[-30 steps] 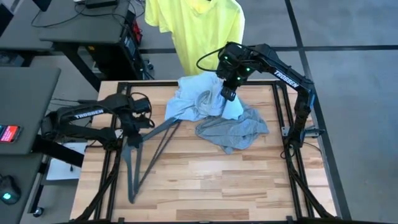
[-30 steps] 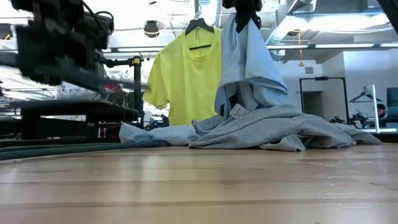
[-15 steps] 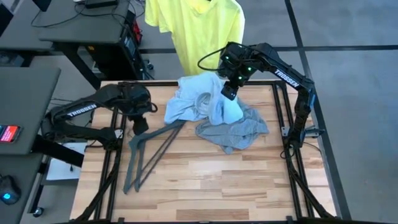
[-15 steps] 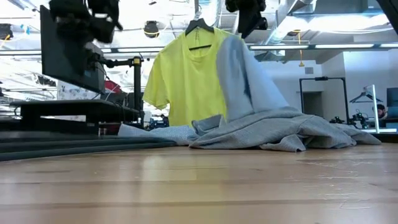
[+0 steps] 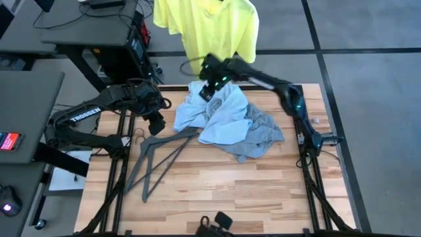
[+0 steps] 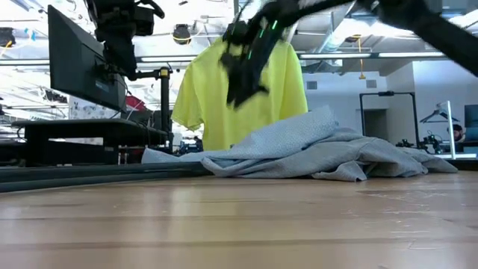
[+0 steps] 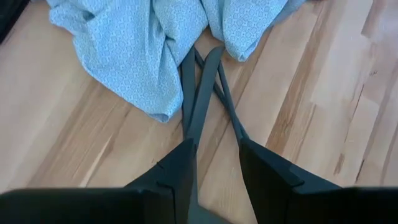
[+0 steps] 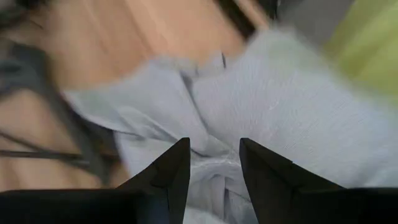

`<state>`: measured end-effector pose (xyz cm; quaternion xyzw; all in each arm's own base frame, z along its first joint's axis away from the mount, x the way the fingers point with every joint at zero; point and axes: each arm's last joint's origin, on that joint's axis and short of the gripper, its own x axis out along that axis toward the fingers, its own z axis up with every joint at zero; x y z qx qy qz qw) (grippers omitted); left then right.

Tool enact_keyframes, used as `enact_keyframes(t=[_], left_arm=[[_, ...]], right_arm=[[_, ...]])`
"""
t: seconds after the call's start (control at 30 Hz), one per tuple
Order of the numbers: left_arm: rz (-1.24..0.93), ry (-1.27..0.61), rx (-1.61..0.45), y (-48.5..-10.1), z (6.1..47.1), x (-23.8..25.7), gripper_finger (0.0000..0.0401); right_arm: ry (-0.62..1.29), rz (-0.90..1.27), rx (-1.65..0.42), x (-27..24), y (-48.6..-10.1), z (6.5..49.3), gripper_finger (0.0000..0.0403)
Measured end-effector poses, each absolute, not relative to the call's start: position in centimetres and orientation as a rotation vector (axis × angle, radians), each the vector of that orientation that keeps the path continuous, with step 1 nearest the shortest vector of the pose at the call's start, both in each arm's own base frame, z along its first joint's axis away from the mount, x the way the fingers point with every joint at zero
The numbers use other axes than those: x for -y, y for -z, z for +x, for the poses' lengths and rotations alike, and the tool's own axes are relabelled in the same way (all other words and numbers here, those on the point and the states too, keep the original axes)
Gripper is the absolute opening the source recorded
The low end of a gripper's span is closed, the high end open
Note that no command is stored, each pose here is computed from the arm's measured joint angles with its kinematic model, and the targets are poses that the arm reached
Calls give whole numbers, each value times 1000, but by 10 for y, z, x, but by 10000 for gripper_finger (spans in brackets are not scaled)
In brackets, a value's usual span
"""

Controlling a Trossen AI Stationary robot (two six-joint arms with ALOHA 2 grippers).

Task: Hang clothes
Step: Unhang the blue polo from the rack

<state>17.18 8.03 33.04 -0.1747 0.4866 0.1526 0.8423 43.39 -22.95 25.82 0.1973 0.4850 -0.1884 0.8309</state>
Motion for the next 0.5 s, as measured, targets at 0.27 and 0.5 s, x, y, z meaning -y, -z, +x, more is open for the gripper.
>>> enact_keyframes(t=[0.27,0.5], left_arm=[[-373,-338,-1015,-334,165,-77,113],[-360,-336,-1024,-336,160,-75,113]], right_arm=[[257,399,-1455,212,-166,440,127],[191,369,-1746,187,-184,416,127]])
